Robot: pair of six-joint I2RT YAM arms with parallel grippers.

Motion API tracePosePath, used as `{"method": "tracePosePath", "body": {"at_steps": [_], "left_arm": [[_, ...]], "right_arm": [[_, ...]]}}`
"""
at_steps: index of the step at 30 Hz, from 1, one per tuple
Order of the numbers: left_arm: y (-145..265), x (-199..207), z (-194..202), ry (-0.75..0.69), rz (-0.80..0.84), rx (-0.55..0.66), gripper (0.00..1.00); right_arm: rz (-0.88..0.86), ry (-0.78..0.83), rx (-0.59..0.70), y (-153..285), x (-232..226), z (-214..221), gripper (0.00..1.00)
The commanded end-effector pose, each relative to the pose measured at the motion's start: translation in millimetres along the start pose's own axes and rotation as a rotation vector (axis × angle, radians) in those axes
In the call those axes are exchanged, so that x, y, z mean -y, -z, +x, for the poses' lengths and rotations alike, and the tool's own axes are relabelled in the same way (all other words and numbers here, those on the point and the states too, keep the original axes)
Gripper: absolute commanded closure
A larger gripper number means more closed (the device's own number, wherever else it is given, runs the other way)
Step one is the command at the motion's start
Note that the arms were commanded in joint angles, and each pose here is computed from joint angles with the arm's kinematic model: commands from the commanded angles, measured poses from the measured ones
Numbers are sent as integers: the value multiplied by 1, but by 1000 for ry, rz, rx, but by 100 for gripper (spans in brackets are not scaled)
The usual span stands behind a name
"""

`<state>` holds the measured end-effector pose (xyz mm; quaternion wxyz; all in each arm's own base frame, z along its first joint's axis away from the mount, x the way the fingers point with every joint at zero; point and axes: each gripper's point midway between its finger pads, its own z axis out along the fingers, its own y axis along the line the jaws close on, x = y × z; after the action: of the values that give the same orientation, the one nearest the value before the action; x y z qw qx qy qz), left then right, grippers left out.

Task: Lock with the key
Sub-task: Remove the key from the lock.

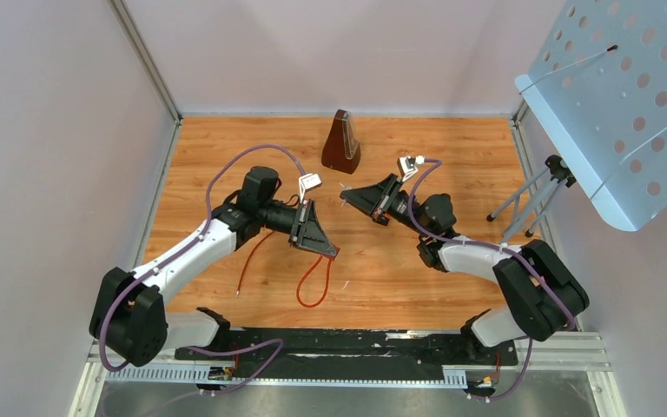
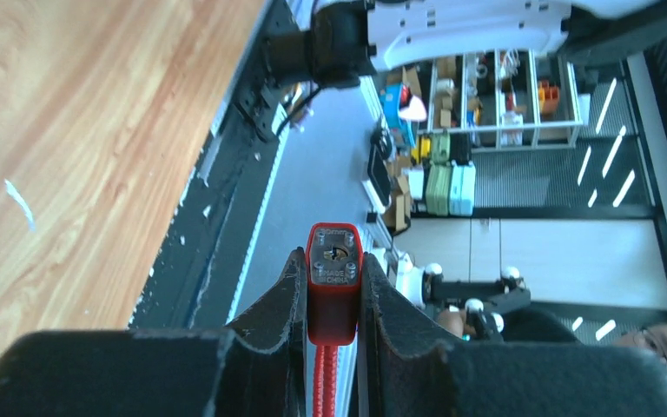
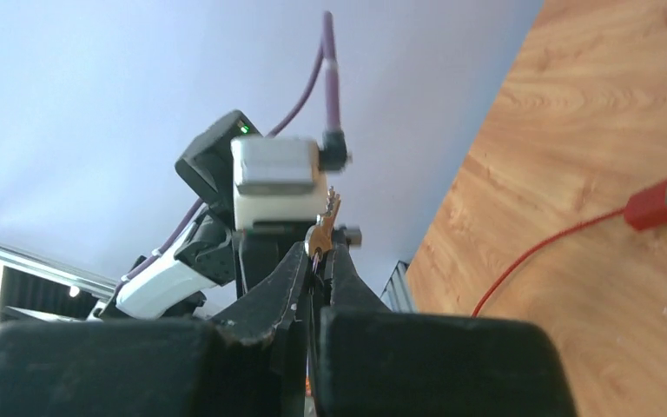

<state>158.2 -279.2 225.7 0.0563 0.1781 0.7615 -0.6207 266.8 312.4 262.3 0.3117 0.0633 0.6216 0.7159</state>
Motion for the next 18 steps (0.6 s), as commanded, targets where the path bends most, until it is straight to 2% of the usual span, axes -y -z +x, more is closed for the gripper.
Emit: {"method": "tracePosePath", "body": {"at_steps": [1,4,8,13,18], "left_arm": [[5,11,24,-34,52,-93,100],[4,3,18,-52,6,-82,100],[3,-8,-2,-39,-70,-16,100],[9,-32,-47,-25,-241,161,100],[11,-68,-88,-19,-401,314,100]], "right_arm": [[-193,233,-3,-9,-48,-10,100],[-115,229,1,-11,-32,-11,100],[82,190,16,-8,5,-14,100],[422,214,32,14,64,-20,100],[607,273,-22,34,97,-17,100]]}}
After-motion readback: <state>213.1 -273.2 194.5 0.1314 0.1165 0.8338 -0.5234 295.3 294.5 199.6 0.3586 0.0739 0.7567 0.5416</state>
